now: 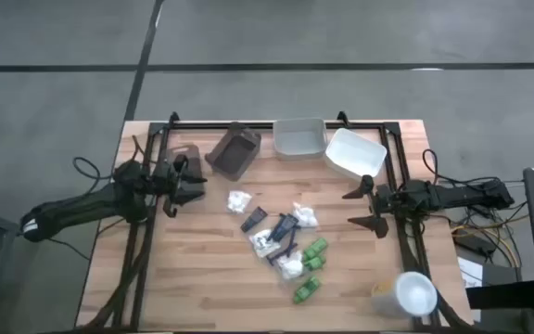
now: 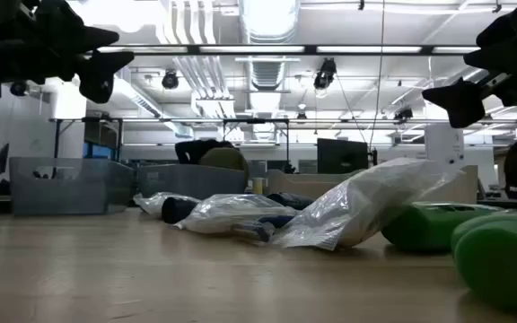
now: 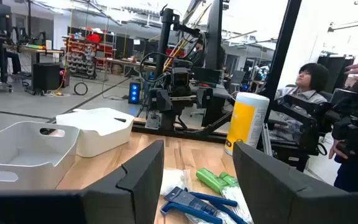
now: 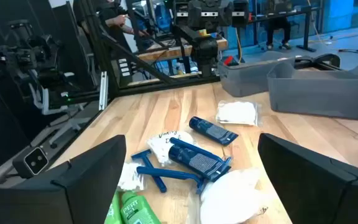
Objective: Pick & Place Travel size toiletries
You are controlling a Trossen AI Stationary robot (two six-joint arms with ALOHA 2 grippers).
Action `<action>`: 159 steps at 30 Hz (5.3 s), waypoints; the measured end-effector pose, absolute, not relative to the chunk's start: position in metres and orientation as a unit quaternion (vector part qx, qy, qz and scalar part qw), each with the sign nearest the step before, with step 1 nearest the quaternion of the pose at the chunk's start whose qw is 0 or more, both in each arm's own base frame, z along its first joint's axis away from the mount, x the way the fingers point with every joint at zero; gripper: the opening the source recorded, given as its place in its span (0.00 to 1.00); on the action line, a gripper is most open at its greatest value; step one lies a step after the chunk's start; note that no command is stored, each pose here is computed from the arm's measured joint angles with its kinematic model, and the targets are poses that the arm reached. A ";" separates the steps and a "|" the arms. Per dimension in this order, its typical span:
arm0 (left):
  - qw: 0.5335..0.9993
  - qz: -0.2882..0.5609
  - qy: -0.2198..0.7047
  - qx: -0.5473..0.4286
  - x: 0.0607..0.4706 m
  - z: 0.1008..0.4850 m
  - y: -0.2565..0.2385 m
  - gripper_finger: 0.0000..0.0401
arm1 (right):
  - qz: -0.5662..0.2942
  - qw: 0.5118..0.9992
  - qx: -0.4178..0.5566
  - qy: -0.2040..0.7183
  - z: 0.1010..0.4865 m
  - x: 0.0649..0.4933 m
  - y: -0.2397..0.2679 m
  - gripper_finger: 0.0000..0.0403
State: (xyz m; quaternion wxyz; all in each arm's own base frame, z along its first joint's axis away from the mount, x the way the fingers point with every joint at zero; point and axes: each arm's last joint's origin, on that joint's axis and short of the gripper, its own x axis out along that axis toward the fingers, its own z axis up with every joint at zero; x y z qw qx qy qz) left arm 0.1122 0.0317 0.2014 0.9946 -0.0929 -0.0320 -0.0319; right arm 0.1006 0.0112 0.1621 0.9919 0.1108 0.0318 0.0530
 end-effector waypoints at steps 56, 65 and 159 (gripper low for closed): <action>0.995 -0.032 -0.032 -0.093 0.112 0.201 0.032 0.49 | 0.082 0.958 0.116 0.248 0.269 0.201 0.049 0.90; 0.995 -0.032 -0.032 -0.093 0.112 0.201 0.032 0.49 | 0.097 0.938 0.114 0.314 0.252 0.233 0.074 0.90; 0.995 -0.032 -0.031 -0.093 0.112 0.201 0.032 0.49 | 0.217 0.873 -0.098 0.426 0.183 0.249 0.095 0.38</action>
